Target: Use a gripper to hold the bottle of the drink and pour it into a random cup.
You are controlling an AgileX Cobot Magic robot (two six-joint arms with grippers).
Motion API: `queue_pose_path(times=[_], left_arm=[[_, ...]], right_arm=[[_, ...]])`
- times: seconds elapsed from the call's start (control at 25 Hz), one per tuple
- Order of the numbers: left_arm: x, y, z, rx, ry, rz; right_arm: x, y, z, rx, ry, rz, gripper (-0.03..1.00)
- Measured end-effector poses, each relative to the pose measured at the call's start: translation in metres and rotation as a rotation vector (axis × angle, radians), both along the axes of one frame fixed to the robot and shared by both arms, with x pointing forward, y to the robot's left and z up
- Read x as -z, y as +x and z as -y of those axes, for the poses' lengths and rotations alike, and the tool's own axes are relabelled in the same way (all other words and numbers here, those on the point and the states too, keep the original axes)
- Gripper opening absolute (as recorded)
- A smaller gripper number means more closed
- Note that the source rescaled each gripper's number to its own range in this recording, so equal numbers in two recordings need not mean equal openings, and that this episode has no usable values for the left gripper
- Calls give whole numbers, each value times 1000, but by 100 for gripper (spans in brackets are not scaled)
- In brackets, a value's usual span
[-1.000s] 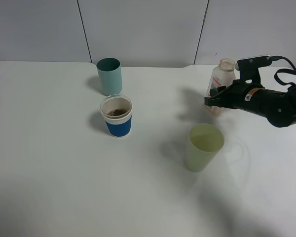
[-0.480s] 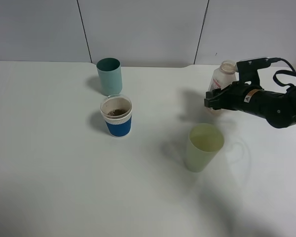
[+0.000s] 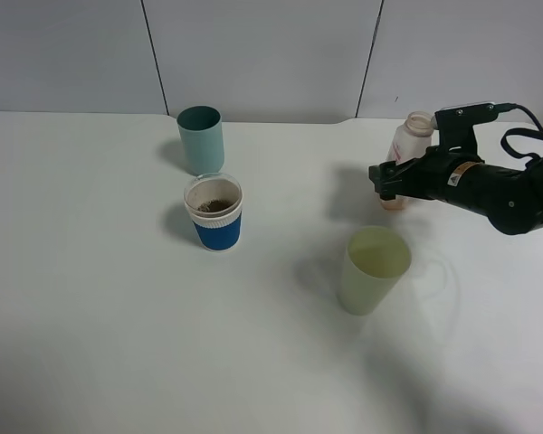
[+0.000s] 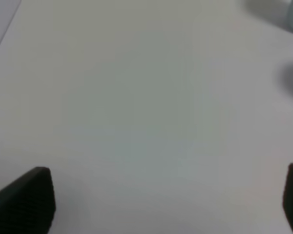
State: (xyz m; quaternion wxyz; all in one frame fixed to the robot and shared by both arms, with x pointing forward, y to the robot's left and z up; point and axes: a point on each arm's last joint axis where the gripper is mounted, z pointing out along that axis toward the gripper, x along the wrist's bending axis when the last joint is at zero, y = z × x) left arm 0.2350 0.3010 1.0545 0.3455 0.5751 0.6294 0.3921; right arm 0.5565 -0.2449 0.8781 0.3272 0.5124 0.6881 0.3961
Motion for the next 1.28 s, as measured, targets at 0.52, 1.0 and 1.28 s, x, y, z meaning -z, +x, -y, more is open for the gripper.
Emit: queue_pose_path(times=[0.52,1.0,1.28], left_arm=[[0,0,0,0,0,0],[0,0,0,0,0,0],[0,0,0,0,0,0]], right_arm=[[-24,-4,1,21,21,-6,95],[-99,-19,4,18,16,161,95],[-159,-42,5,12,35,363,95]])
